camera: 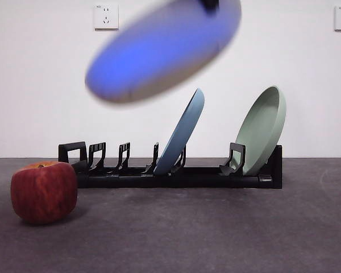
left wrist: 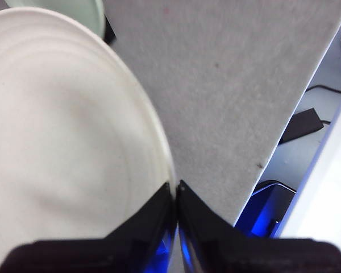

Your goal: Take the yellow plate from the plate rack,put the plate on the table,take the apple from the table,put the apple in the plate

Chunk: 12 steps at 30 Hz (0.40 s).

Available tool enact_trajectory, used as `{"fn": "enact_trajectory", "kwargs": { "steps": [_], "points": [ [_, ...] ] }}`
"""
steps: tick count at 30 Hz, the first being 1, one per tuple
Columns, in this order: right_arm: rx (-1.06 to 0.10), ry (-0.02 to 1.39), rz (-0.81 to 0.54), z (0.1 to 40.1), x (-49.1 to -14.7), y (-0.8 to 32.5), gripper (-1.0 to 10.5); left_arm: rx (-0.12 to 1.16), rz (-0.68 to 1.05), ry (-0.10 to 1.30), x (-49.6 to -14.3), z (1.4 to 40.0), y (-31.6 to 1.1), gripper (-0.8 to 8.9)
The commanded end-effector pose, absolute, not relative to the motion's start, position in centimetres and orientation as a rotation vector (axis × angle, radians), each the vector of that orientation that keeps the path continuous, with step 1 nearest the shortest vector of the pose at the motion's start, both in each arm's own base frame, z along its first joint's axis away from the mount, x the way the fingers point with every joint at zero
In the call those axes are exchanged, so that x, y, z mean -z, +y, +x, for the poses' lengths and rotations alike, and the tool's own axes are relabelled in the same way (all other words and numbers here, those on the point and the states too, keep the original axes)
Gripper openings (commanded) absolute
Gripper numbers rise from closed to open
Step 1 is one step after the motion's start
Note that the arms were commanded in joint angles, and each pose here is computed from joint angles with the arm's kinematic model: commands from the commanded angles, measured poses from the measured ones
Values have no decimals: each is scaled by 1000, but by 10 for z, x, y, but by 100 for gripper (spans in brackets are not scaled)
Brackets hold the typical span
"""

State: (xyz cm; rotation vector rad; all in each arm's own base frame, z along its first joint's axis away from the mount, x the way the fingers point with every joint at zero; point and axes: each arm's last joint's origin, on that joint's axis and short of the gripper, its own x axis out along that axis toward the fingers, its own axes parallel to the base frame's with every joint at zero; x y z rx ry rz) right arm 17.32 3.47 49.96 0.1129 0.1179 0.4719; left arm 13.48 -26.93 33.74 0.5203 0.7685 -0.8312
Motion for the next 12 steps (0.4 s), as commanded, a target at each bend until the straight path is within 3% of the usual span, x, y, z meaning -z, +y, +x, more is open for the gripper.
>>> {"fn": "enact_trajectory", "kwargs": {
  "steps": [1, 12],
  "points": [
    [-474, 96, 97, 171, -506, 34, 281, 823, 499, 782, -304, 132, -277, -8],
    [-482, 119, 99, 173, -505, 35, 281, 822, 608, 880, -208, 137, -308, -8]
  ]
}}
